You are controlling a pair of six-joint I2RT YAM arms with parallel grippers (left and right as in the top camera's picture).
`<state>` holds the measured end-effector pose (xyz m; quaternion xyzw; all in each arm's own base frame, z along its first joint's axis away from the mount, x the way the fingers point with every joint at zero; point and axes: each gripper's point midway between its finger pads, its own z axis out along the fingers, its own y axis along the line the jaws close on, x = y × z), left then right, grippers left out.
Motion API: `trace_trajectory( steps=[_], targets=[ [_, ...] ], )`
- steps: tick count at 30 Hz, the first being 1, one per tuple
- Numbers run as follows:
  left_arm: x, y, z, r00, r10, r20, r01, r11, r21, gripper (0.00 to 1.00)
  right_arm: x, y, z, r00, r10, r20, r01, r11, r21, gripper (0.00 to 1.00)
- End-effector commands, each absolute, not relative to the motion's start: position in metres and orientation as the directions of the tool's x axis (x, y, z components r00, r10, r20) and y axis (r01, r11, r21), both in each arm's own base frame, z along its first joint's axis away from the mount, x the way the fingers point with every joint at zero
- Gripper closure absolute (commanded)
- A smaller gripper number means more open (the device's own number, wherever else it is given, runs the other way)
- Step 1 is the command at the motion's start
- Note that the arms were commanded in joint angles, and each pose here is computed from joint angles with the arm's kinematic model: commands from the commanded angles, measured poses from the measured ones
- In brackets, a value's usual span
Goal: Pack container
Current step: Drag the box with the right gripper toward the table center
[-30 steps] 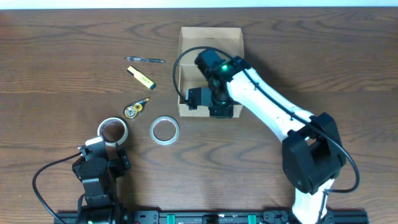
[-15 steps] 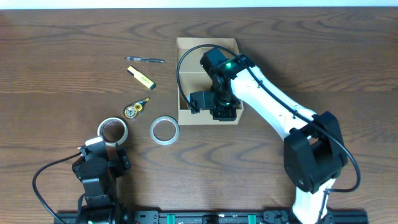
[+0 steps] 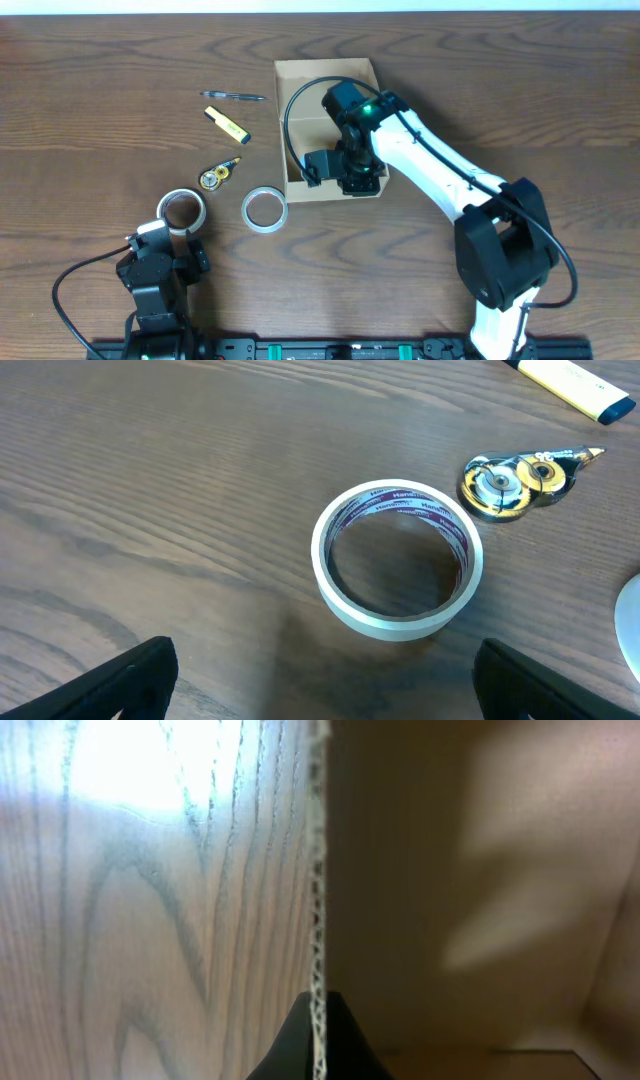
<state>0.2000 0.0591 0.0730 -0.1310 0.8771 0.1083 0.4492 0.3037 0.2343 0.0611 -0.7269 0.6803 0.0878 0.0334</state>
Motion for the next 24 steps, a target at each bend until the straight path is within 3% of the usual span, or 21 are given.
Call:
trace_trajectory(
  steps=[1,9,14,22,23,24],
  targets=[
    [0.199,0.058,0.066,-0.577,-0.117,-0.809,-0.314,0.945,0.087,0.05,0.299,0.231,0.052,0.070,-0.981,-0.180,-0.992,-0.087,0.086,0.99],
    [0.199,0.058,0.066,-0.577,-0.117,-0.808,-0.314,0.945,0.087,0.05,0.304,0.230,0.046,0.069,-0.983,-0.170,-0.995,-0.081,0.062,0.99],
    [0.199,0.058,0.066,-0.577,-0.117,-0.809,-0.314,0.945,0.087,0.05,0.314,0.226,0.045,-0.003,-0.991,-0.136,-1.000,-0.001,0.026,0.99],
    [0.199,0.058,0.066,-0.577,-0.117,-0.808,-0.314,0.945,0.087,0.05,0.314,0.226,0.045,-0.003,-0.991,-0.135,-1.000,0.000,0.026,0.99],
    [0.199,0.058,0.066,-0.577,-0.117,-0.809,-0.314,0.945,0.087,0.05,0.314,0.226,0.045,-0.003,-0.991,-0.135,-1.000,0.000,0.026,0.97],
    [0.199,0.058,0.066,-0.577,-0.117,-0.809,-0.314,0.945,0.087,0.05,0.314,0.226,0.045,-0.003,-0.991,-0.135,-1.000,0.000,0.026,0.81]
  ],
)
